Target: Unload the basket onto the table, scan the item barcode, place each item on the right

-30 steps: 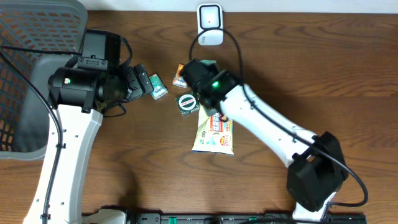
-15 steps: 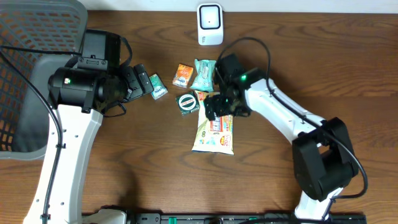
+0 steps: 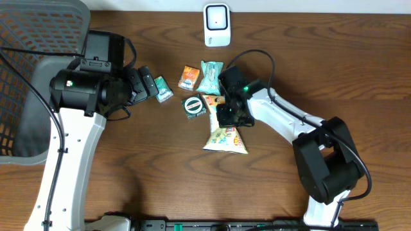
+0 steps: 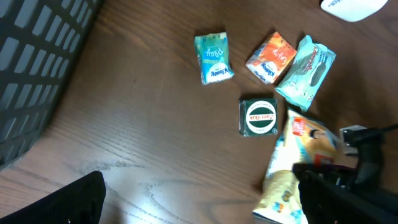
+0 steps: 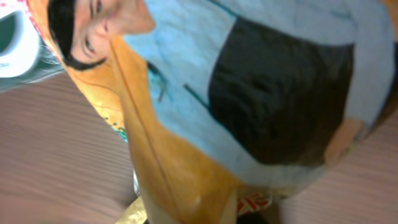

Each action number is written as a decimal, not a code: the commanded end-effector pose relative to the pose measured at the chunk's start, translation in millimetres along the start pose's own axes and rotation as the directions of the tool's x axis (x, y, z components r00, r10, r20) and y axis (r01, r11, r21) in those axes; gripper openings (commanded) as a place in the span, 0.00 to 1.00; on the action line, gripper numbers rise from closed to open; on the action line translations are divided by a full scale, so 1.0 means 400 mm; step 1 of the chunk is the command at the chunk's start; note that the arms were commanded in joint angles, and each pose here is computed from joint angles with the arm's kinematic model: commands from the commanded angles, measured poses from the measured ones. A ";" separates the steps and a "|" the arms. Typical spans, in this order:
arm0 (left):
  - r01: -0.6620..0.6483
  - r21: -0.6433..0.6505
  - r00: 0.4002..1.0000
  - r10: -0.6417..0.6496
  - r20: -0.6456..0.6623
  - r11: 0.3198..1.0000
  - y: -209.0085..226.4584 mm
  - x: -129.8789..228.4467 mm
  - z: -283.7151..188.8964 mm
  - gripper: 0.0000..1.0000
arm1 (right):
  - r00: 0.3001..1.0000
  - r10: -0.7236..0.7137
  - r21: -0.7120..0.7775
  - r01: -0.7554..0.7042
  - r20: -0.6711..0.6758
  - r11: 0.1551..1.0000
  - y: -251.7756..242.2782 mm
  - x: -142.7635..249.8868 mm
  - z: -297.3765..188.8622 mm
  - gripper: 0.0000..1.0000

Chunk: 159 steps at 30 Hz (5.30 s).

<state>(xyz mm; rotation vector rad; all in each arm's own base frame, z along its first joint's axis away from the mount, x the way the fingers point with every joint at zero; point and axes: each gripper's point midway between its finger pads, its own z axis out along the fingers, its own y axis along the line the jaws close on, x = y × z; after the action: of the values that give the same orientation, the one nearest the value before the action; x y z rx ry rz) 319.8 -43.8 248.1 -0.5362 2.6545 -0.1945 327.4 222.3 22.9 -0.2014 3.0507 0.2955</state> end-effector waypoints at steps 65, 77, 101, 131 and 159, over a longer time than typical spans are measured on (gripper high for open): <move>-0.003 -0.004 1.000 0.004 0.015 1.000 0.003 -0.007 -0.010 0.98 | 0.806 0.128 0.461 -0.452 0.578 0.763 -0.890 -0.516 -0.492 0.97; -0.003 -0.004 1.000 0.004 0.014 1.000 0.003 -0.007 -0.010 0.98 | 0.910 0.180 -0.344 -0.045 0.372 0.938 -0.453 -0.505 -0.387 0.90; -0.004 -0.004 1.000 0.004 0.013 1.000 0.004 -0.006 -0.010 0.98 | 0.906 -0.042 0.053 0.021 0.422 0.998 0.150 -0.432 -0.089 0.59; -0.004 -0.004 1.000 0.004 0.014 1.000 0.003 -0.006 -0.010 0.98 | 0.863 -0.434 0.465 0.282 0.260 0.839 0.015 -0.354 -0.095 0.55; -0.004 -0.004 1.000 0.004 0.014 1.000 0.003 -0.006 -0.010 0.98 | 0.928 -0.312 0.109 0.295 0.205 0.949 0.039 -0.297 -0.116 0.01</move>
<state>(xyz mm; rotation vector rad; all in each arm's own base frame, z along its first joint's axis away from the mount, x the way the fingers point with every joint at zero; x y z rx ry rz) 319.8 -43.8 248.1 -0.5368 2.6544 -0.1946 441.0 223.7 28.4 -0.6616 2.7574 -0.2333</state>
